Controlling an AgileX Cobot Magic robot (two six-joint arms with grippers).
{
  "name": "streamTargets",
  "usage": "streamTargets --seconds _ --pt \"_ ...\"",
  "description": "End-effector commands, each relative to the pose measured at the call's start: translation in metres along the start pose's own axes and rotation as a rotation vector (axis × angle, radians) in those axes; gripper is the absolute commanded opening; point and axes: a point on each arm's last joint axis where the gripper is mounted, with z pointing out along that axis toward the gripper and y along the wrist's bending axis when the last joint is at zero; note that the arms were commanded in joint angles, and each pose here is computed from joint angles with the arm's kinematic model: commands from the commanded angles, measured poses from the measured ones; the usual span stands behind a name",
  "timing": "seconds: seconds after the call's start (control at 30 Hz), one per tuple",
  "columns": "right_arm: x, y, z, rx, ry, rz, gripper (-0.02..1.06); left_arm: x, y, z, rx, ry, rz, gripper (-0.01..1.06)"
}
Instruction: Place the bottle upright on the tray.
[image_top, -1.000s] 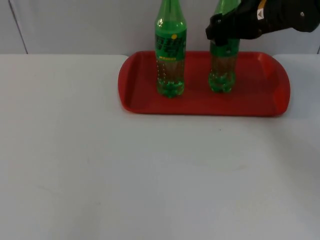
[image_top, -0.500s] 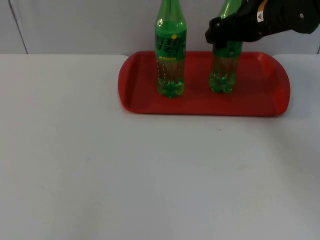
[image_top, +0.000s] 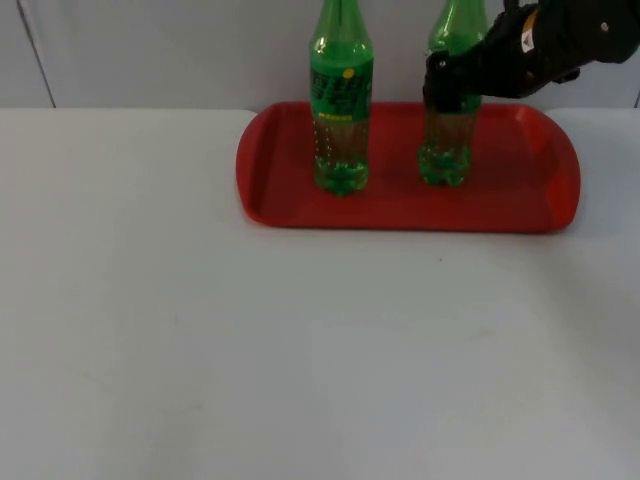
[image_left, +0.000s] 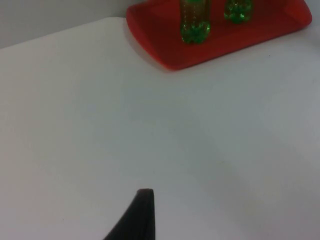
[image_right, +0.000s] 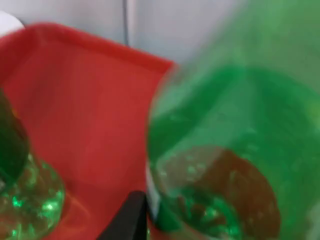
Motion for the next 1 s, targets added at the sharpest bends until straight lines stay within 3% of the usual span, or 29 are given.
streamTargets --seconds 0.0,0.1,0.37,0.5,0.83,0.97 --pt "-0.009 0.000 -0.010 0.006 0.001 0.031 1.05 0.001 0.000 0.000 -0.002 -0.001 -0.001 1.01" --pt "-0.007 0.000 -0.010 0.009 0.025 0.047 1.05 0.001 0.000 0.000 -0.002 -0.001 -0.001 1.01" --pt "-0.005 0.019 -0.012 -0.050 0.057 -0.001 1.05 0.001 0.000 0.000 -0.002 -0.001 -0.001 1.01" --pt "0.000 0.019 -0.012 -0.041 0.117 0.019 1.05 0.001 0.000 0.000 -0.002 -0.001 -0.001 1.01" --pt "0.015 0.016 -0.018 -0.017 0.302 -0.028 1.05 0.001 0.000 0.000 -0.002 -0.001 -0.001 1.01" --pt "0.014 0.018 -0.029 -0.065 0.369 -0.057 1.05 0.001 0.000 0.000 -0.002 -0.001 -0.001 1.01"
